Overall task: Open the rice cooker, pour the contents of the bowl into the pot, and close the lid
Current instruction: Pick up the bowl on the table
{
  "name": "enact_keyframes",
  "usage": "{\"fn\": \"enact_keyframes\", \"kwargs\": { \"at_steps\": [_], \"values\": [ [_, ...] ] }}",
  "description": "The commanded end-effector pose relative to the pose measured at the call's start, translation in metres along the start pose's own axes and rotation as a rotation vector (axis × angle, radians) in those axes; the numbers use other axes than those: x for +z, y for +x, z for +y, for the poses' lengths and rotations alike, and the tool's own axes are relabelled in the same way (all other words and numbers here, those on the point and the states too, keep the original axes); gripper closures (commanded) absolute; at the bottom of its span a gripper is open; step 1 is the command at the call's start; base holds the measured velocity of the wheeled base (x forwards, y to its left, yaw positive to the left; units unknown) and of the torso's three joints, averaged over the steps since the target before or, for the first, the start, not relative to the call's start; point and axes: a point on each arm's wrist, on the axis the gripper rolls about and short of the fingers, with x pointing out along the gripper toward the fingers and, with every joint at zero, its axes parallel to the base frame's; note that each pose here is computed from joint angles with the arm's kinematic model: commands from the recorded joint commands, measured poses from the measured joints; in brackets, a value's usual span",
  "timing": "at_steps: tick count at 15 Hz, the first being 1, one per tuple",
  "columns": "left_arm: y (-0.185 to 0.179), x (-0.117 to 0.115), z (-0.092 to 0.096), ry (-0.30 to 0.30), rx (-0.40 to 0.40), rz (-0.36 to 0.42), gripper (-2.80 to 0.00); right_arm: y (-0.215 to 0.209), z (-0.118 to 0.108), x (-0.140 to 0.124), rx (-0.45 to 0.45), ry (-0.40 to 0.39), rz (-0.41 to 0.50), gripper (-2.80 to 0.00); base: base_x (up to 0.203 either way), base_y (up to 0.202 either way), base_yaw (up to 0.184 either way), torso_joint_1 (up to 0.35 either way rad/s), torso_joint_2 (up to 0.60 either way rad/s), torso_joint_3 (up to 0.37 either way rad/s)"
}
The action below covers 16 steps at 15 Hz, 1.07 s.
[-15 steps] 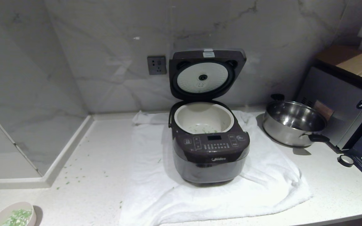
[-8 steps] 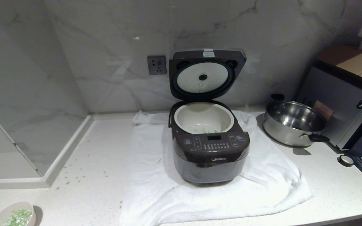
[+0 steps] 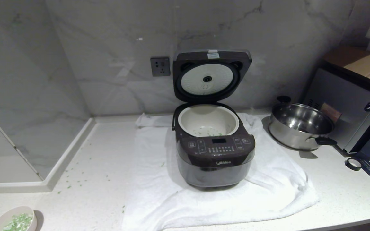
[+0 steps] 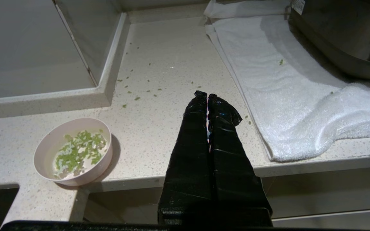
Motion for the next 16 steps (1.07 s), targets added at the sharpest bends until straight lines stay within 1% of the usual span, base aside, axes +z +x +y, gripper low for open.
{"fn": "enact_keyframes", "kwargs": {
  "at_steps": [1,13,16],
  "values": [
    [-0.0001,0.0000,0.0000,0.000,0.000,-0.002,0.00,0.0001,0.0000,-0.0004,0.000,0.000,0.001,0.00,0.000,0.000,0.000,0.000,0.00,0.000],
    [-0.0001,0.0000,0.0000,0.000,0.000,-0.002,0.00,0.0001,0.0000,-0.0004,0.000,0.000,0.002,0.00,0.000,0.000,0.000,0.000,0.00,0.000],
    [-0.0001,0.0000,0.0000,-0.001,0.000,-0.002,0.00,0.0001,0.0000,-0.0003,0.000,0.000,0.001,0.00,-0.004,-0.004,0.094,0.001,0.00,0.000]
  ]
}}
